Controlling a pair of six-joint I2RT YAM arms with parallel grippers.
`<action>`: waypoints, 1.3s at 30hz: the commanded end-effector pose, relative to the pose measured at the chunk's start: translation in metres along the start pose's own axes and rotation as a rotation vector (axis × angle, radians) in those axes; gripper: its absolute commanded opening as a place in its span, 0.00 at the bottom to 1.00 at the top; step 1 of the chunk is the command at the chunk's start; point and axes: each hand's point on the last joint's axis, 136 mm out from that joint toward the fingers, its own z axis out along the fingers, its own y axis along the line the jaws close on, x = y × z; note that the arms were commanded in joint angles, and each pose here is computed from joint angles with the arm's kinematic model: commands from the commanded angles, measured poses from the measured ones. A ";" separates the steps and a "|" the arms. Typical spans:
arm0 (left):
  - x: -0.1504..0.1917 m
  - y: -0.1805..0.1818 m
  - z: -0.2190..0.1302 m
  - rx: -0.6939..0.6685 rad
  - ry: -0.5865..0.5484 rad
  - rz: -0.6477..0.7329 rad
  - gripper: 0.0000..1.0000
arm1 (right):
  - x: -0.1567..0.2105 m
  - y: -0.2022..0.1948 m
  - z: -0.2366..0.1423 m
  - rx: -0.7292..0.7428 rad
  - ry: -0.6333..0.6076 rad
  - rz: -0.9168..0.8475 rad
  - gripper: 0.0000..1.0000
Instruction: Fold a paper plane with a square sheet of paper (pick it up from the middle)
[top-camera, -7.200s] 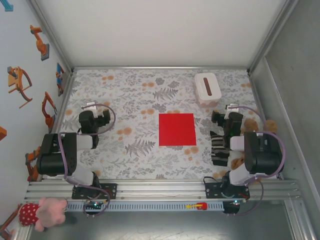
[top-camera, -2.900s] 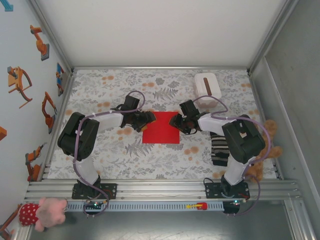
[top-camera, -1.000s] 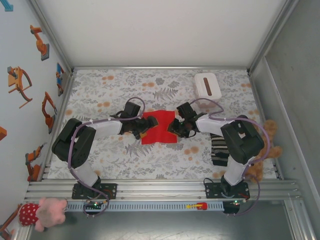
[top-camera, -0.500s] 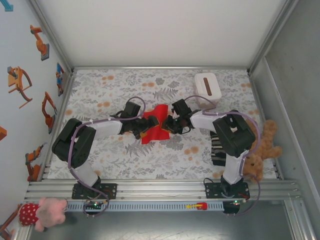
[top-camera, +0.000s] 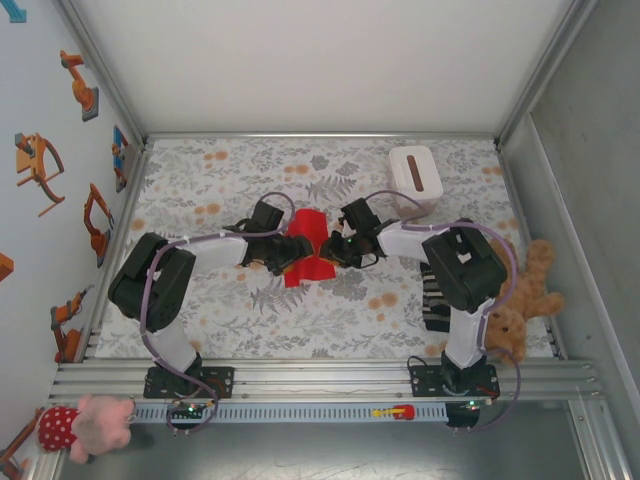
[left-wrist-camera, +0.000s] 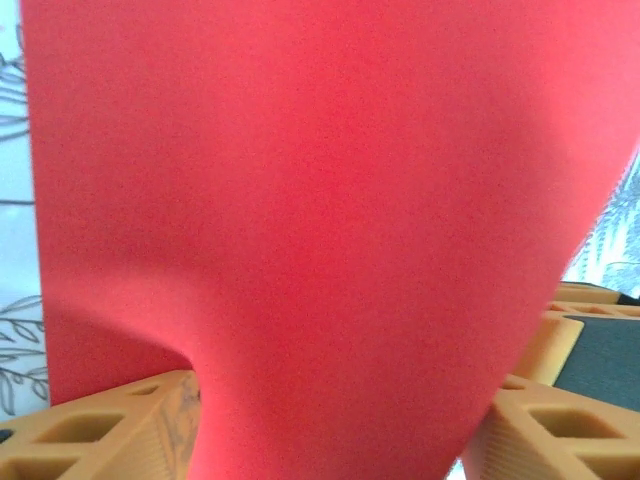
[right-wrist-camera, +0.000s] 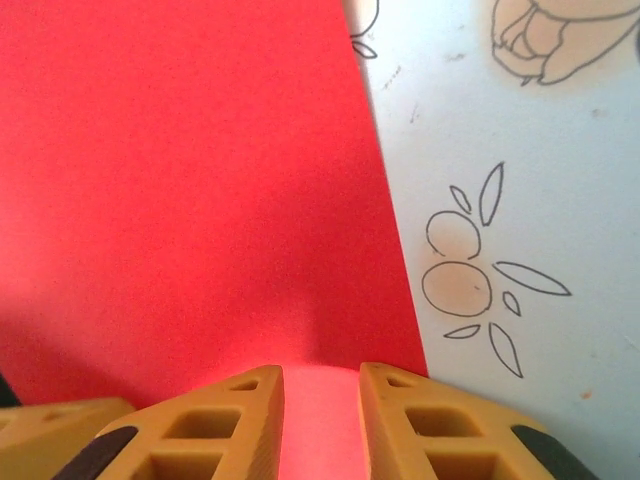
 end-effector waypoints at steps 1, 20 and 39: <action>-0.005 0.006 0.000 -0.055 -0.014 0.059 0.59 | 0.016 -0.013 -0.003 0.030 0.011 0.004 0.27; -0.010 -0.104 -0.089 0.353 -0.131 0.344 0.34 | -0.029 0.049 -0.128 -0.446 -0.390 -0.104 0.58; -0.031 -0.169 -0.158 0.696 -0.092 0.242 0.34 | -0.031 0.129 -0.193 -0.778 -0.360 -0.216 0.71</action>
